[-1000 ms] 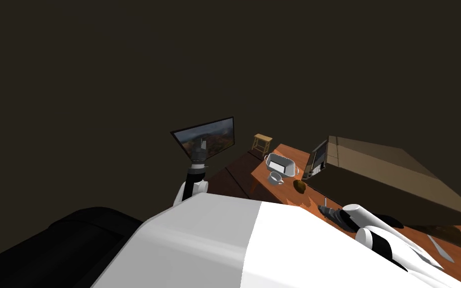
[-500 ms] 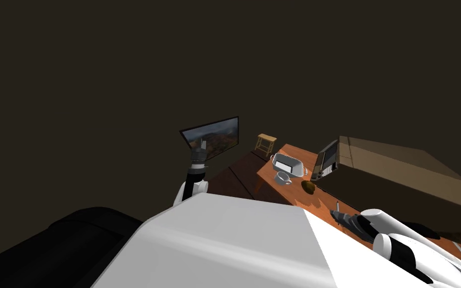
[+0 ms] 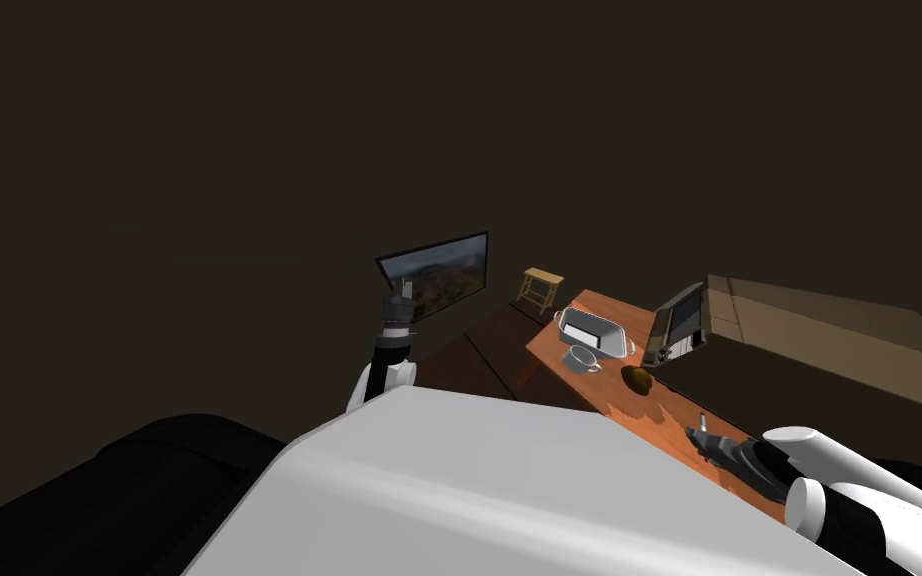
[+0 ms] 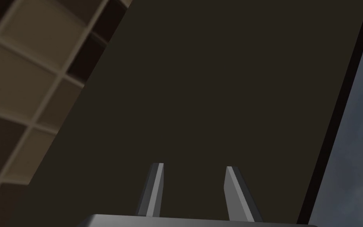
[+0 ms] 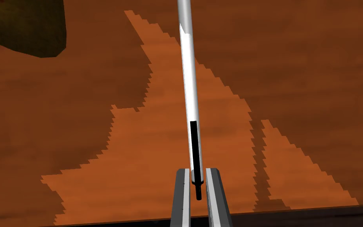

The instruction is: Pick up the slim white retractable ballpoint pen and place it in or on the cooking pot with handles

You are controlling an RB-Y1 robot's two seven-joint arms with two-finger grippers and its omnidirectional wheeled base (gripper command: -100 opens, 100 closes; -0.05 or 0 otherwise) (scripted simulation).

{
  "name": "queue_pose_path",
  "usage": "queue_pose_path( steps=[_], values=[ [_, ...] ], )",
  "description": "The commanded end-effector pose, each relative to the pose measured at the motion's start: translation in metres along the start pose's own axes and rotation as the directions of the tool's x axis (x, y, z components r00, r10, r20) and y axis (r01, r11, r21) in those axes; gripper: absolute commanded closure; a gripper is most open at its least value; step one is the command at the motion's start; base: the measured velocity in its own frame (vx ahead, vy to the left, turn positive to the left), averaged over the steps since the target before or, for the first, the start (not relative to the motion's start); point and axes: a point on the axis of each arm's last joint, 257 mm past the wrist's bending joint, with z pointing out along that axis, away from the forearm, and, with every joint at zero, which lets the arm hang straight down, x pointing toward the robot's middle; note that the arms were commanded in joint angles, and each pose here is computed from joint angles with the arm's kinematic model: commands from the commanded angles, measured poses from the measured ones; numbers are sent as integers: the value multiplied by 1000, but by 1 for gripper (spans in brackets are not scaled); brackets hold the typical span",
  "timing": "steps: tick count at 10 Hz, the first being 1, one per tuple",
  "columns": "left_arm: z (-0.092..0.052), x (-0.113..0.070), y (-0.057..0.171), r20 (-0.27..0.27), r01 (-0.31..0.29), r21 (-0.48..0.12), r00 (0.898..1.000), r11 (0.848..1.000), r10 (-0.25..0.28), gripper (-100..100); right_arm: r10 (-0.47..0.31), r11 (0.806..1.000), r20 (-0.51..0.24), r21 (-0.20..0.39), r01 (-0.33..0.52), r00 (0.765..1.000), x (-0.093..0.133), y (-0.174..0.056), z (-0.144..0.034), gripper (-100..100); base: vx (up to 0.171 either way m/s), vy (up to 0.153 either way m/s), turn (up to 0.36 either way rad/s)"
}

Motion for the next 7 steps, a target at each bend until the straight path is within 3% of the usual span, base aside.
queue_pose_path(
  steps=[1,4,7],
  values=[
    [0,0,0,0,0,0,1000,1000,0,0,16,1000,2,-6,-16,1000,7,10,-9,100,-5,89,100],
    [0,0,0,0,0,0,1000,1000,0,0,38,999,5,-5,-38,999,20,18,-25,100,22,104,115],
    [0,0,0,0,0,0,1000,1000,0,0,56,998,-1,11,-56,998,41,11,-45,100,95,115,118]
  ],
)
